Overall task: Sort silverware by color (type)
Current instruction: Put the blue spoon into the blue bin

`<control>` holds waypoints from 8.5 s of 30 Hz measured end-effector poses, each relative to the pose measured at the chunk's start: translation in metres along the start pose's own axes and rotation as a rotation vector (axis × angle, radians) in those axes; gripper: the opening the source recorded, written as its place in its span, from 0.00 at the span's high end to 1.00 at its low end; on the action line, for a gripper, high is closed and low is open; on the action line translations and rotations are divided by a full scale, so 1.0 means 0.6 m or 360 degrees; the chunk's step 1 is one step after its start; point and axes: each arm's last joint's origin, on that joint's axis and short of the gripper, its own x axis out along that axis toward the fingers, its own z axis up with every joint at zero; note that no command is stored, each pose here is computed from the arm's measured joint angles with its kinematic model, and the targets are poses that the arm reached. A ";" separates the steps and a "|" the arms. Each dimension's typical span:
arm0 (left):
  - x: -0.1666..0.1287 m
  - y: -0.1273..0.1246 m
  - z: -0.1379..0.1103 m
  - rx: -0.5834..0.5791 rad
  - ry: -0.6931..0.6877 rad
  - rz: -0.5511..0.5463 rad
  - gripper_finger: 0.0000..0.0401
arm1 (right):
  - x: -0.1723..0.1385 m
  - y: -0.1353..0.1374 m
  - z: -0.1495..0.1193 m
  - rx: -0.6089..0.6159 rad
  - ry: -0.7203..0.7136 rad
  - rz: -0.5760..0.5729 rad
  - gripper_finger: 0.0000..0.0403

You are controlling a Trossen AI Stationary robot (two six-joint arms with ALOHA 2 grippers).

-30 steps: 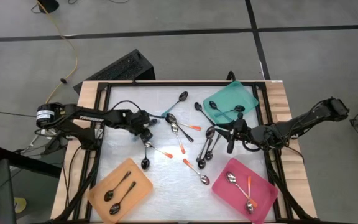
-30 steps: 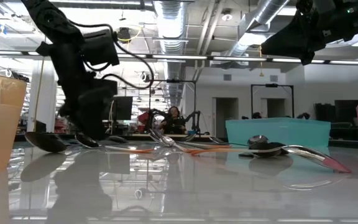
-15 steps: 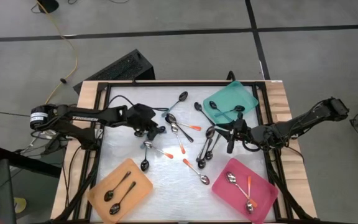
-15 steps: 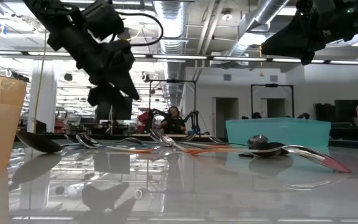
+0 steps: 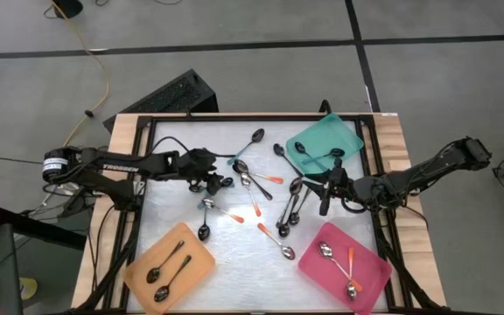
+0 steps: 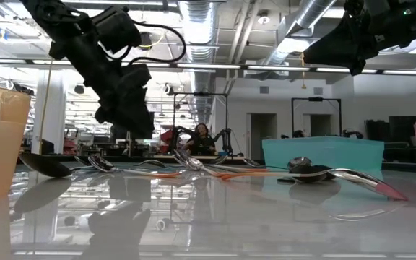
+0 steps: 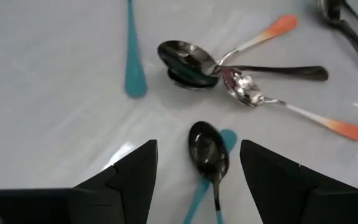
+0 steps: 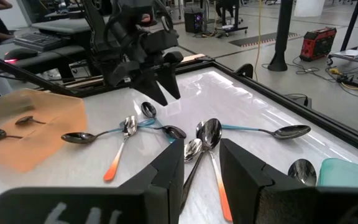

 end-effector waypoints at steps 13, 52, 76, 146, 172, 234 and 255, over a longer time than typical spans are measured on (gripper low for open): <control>-0.011 -0.042 0.033 -0.0010 -0.0342 -0.0403 0.46 | 0.013 0.006 -0.018 -0.0031 0.0096 -0.0033 0.70; -0.020 -0.071 0.031 -0.0240 -0.0432 -0.0481 0.46 | 0.165 0.016 -0.027 -0.0342 0.1286 -0.0025 0.71; -0.028 -0.079 0.044 -0.0343 -0.0514 -0.0642 0.46 | 0.207 0.048 0.017 -0.0607 0.1183 0.0206 0.71; 0.054 -0.078 -0.099 0.0219 0.0107 0.0266 0.46 | 0.264 -0.011 0.080 -0.0343 0.0939 -0.0061 0.71; 0.075 -0.085 -0.097 0.0148 0.0109 0.0256 0.99 | 0.262 -0.009 0.079 -0.0334 0.0948 -0.0059 0.71; -0.109 -0.149 0.115 0.0129 -0.1788 -0.0653 1.00 | 0.296 0.060 0.176 0.0084 -0.0247 0.0474 0.44; -0.094 -0.147 0.108 0.0075 -0.1623 -0.0613 0.95 | 0.310 0.042 0.156 0.0133 -0.0074 0.0361 0.98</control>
